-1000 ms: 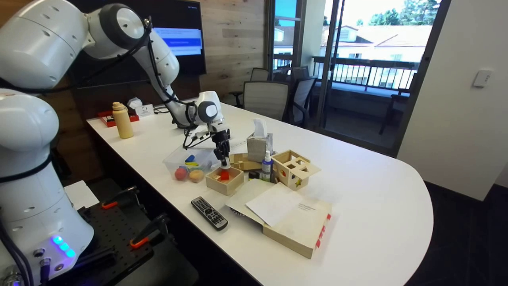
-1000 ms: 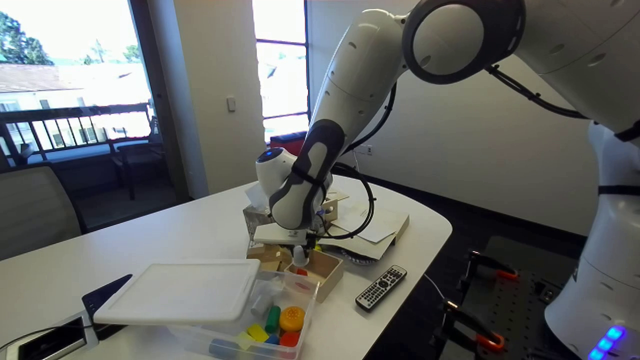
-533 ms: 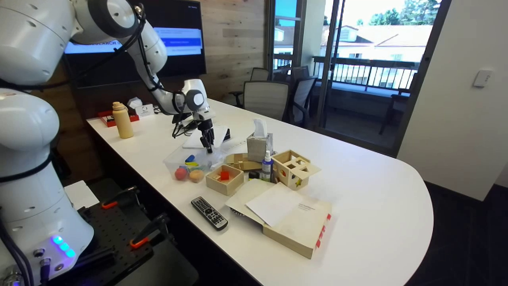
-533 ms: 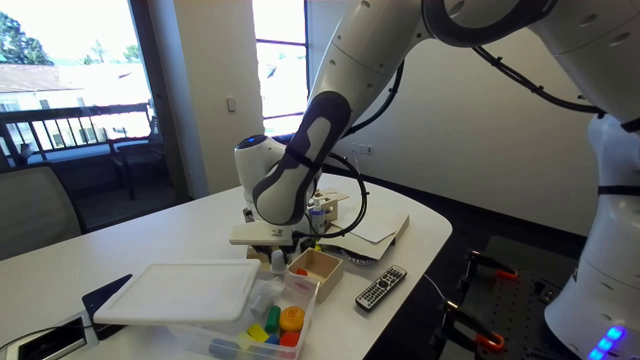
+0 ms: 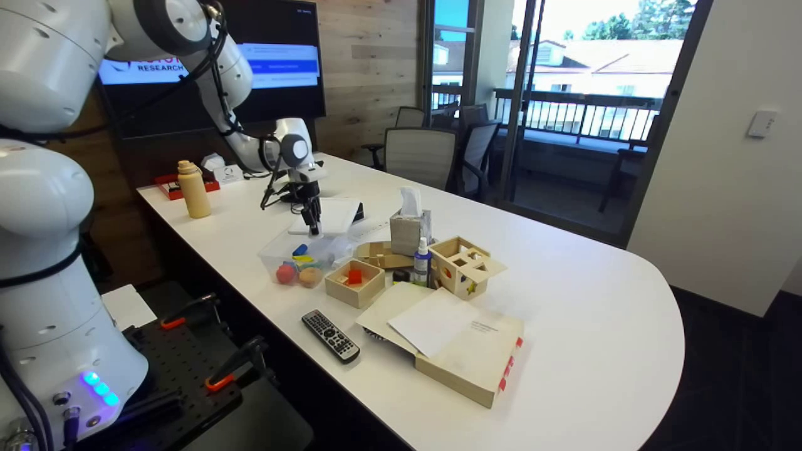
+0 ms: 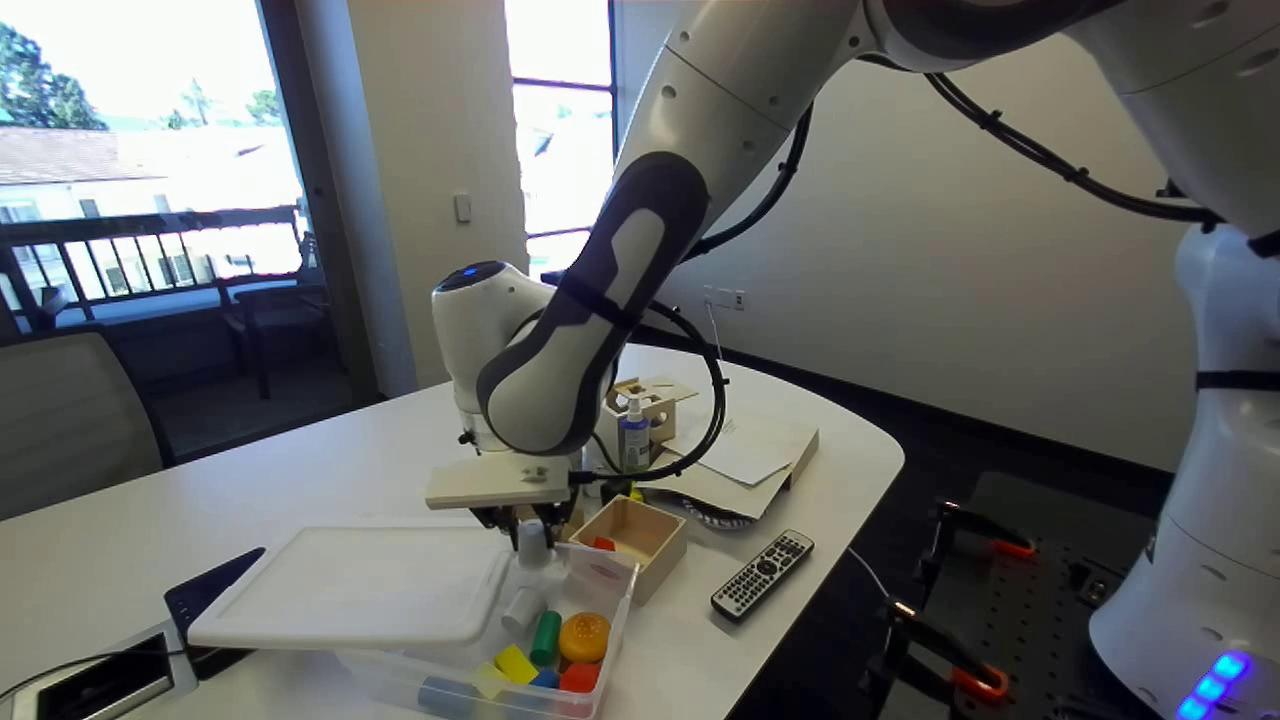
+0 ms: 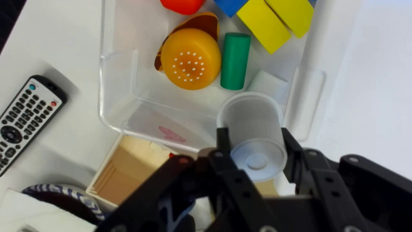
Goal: Take three blocks out of the wooden box and put them in the clear box on the left.
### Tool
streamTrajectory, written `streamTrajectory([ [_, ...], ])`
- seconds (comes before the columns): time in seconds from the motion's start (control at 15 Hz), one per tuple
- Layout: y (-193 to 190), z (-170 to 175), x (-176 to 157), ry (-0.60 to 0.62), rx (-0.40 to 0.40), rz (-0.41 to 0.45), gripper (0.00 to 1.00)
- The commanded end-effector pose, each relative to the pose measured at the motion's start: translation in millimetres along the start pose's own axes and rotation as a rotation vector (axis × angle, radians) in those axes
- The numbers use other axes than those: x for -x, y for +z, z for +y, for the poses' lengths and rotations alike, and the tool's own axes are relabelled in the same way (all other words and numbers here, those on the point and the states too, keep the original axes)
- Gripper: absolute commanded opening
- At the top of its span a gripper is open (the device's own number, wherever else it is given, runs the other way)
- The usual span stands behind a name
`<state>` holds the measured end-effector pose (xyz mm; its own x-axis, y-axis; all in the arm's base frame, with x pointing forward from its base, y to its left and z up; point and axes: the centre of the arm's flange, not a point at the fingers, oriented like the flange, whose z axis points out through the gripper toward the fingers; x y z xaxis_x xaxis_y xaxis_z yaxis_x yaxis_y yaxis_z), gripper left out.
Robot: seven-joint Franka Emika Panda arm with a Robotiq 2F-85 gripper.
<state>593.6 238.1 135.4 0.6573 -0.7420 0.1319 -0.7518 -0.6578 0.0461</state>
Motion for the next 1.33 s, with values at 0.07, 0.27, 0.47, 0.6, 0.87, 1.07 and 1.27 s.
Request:
streamTrajectory([
  [0.07, 0.0, 6.1, -1.4, -0.051, 0.034, -0.024, 0.65],
  [0.27, 0.1, 7.2, -3.6, -0.065, 0.032, -0.023, 0.79],
  [0.47, -1.1, 9.0, -5.9, -0.092, 0.028, -0.034, 1.0],
  [0.6, -3.3, 12.9, -9.9, -0.091, 0.026, -0.039, 1.0],
  [0.87, -15.0, 29.6, -25.0, -0.066, 0.02, -0.061, 1.0],
  [1.07, -23.1, 40.3, -35.5, -0.073, -0.004, -0.093, 1.0],
  [1.27, -29.7, 46.2, -42.4, -0.057, -0.006, -0.101, 1.0],
])
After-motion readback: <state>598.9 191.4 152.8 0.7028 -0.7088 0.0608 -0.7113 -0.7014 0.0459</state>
